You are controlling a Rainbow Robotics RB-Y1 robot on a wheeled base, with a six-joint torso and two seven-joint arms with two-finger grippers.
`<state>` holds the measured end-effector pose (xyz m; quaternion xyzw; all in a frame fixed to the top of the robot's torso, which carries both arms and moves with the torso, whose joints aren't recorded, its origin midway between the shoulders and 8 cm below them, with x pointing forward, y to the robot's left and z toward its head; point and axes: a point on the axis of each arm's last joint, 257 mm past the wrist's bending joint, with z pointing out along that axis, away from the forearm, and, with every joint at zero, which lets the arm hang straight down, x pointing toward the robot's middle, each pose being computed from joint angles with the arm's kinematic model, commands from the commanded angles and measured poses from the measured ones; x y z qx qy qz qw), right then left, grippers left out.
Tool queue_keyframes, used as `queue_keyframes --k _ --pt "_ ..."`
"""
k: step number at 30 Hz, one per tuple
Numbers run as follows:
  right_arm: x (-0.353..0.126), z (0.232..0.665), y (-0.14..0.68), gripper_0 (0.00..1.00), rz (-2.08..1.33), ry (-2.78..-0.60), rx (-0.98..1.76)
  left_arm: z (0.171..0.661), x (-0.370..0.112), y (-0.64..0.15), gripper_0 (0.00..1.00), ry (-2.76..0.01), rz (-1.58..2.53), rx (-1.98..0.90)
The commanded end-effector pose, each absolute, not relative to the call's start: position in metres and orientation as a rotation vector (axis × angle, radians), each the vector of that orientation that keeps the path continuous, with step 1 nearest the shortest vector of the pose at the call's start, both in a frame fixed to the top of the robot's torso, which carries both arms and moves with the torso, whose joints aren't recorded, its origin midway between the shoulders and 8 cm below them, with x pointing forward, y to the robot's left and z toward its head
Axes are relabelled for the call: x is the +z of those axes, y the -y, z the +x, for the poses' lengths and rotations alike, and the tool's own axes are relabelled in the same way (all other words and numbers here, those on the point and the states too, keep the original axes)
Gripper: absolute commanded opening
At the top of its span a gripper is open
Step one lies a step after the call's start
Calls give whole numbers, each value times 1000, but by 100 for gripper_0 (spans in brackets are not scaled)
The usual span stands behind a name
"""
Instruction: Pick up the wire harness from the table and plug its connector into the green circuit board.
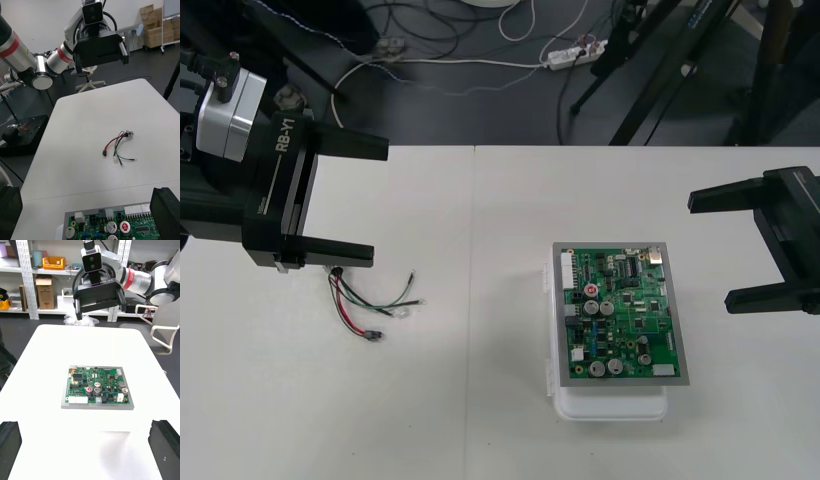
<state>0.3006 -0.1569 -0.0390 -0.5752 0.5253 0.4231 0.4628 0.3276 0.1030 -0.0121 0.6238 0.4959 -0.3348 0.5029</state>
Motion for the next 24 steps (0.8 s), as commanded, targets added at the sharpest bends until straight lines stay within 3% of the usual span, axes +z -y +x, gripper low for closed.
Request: queue_keyframes --k 1,24 --pt "-34 302 164 100 -1431 -1255 986 326 4 -102 100 -1153 1518 -792" --pt "-34 302 164 100 -1431 -1255 986 326 4 -102 100 -1153 1518 -792"
